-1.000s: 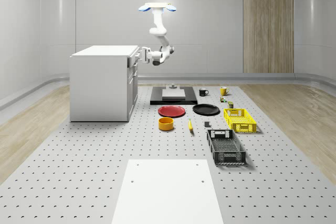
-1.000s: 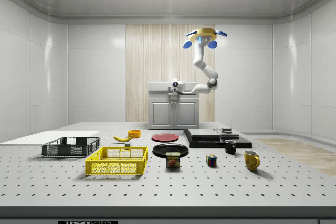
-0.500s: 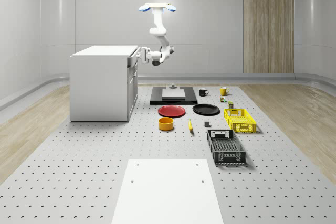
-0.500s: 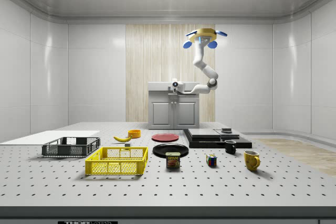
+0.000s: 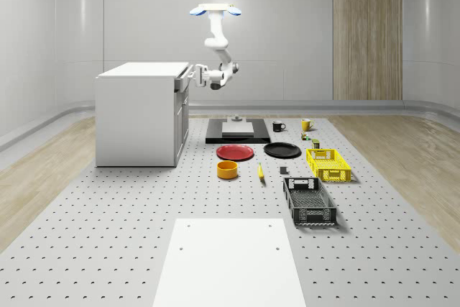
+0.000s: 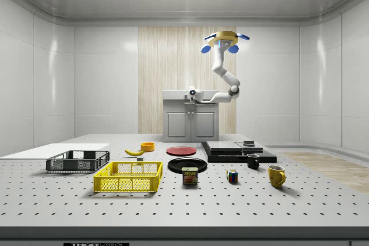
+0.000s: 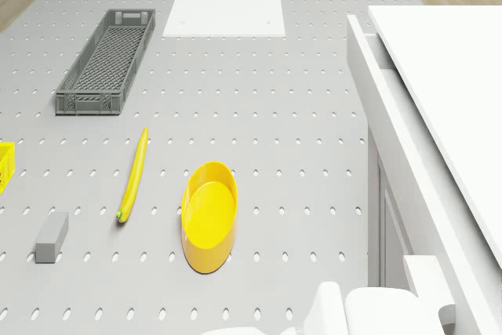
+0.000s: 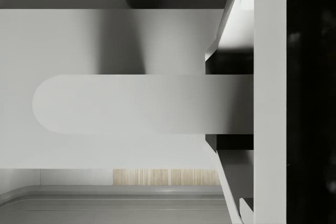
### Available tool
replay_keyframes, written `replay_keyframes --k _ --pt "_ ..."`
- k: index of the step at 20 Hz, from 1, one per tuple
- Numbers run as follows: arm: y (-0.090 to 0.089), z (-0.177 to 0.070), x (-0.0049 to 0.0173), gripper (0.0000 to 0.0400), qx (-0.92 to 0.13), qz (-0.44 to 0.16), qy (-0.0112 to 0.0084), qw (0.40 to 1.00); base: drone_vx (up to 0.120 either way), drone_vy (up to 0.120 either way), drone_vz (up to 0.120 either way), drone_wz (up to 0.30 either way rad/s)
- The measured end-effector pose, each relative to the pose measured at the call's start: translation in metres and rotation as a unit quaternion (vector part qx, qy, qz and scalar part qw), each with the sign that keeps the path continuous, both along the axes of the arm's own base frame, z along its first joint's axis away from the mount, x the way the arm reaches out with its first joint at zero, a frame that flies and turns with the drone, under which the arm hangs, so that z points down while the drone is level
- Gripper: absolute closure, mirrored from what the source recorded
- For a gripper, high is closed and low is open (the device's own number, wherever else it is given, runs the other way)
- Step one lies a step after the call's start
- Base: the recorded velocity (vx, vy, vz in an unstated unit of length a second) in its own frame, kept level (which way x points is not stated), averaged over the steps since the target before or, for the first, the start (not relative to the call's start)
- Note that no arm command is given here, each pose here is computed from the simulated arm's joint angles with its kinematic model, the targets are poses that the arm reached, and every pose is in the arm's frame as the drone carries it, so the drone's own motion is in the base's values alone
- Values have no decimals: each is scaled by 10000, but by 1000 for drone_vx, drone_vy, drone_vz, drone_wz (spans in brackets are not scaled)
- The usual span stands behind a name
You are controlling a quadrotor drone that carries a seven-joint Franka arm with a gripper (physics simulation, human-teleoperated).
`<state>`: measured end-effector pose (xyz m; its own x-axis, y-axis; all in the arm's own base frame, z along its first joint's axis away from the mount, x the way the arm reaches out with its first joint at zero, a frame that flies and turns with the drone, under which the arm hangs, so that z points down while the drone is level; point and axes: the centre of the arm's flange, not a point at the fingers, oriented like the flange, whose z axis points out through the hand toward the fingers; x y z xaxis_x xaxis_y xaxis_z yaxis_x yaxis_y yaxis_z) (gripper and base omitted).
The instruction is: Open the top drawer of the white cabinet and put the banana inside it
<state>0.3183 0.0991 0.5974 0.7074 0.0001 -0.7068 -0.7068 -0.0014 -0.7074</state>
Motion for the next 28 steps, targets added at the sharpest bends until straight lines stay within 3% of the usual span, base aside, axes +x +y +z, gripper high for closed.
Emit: replay_keyframes --k 10,22,28 --pt "-392 1 -1 285 -5 0 1 10000 0 0 0 0" --pt "-1007 2 -4 294 2 -1 -10 10000 0 0 0 0" --pt "-1176 1 -1 295 3 -2 -12 10000 0 0 0 0"
